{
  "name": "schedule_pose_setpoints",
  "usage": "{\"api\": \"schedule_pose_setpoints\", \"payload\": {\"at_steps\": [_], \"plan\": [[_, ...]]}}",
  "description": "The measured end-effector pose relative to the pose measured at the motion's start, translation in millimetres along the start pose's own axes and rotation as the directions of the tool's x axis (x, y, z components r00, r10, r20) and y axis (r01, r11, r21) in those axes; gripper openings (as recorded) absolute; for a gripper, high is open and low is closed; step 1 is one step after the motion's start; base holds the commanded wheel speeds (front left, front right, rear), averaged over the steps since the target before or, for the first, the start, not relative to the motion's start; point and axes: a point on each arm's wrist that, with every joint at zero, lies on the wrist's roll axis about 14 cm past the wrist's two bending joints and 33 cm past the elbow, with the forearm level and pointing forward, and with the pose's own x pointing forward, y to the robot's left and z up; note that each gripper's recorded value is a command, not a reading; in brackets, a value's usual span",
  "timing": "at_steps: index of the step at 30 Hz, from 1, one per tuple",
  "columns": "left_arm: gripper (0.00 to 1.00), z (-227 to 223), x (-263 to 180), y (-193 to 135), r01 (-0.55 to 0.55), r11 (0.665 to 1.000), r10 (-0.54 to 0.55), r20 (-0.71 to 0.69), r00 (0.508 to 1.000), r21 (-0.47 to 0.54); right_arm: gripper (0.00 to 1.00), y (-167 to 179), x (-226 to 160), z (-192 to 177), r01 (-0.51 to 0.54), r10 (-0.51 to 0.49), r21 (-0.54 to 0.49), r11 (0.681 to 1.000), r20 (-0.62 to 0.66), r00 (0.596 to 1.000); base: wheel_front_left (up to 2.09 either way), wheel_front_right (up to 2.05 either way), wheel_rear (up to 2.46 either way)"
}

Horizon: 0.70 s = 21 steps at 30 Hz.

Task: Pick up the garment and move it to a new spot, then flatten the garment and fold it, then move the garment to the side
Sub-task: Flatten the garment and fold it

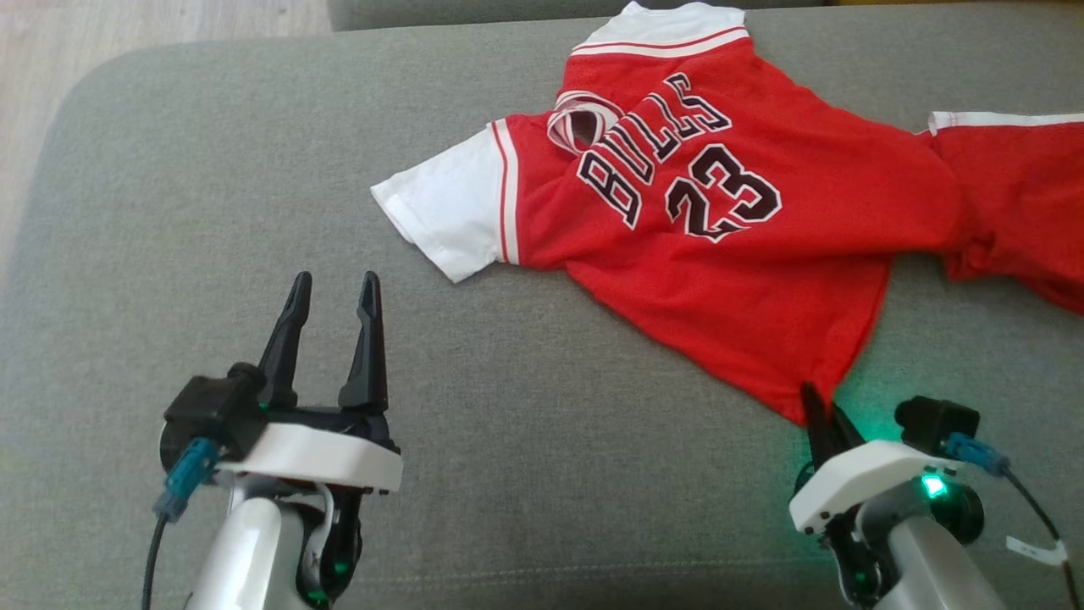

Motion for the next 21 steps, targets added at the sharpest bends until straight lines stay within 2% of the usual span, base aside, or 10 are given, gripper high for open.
{"api": "schedule_pose_setpoints", "payload": {"at_steps": [4, 7, 13, 17, 21], "plan": [[1.0, 0.0, 2.4, -3.9, 0.013, 1.0, -0.013, 0.002, 1.0, 0.005, 0.0, -7.0, -2.3, 6.4, 0.024, -0.022, -0.039, 0.999, 0.029, 0.999, 0.0, 0.0, 0.0], [1.0, -1.2, 5.1, -8.0, 0.026, 1.0, -0.026, 0.0, 1.0, 0.005, 0.0, -25.6, -7.5, 20.0, 0.081, -0.074, -0.093, 0.992, 0.075, 0.994, 0.0, 0.0, 0.0], [1.0, -4.7, 16.6, -18.0, 0.063, 0.998, -0.063, -0.006, 0.998, 0.021, 0.0, -65.0, -23.6, 69.3, 0.228, -0.187, -0.205, 0.952, 0.199, 0.962, 0.0, 0.0, 0.0], [1.0, -14.8, 24.1, -28.0, 0.103, 0.994, -0.102, -0.033, 0.994, 0.026, 0.0, -84.1, -35.5, 89.4, 0.301, -0.249, -0.216, 0.929, 0.235, 0.939, 0.0, 0.0, 0.0], [1.0, -42.4, 24.5, -42.0, 0.163, 0.986, -0.159, -0.115, 0.981, 0.025, 0.0, -88.8, -42.5, 87.0, 0.313, -0.267, -0.209, 0.926, 0.222, 0.938, 0.0, 0.0, 0.0]]}}
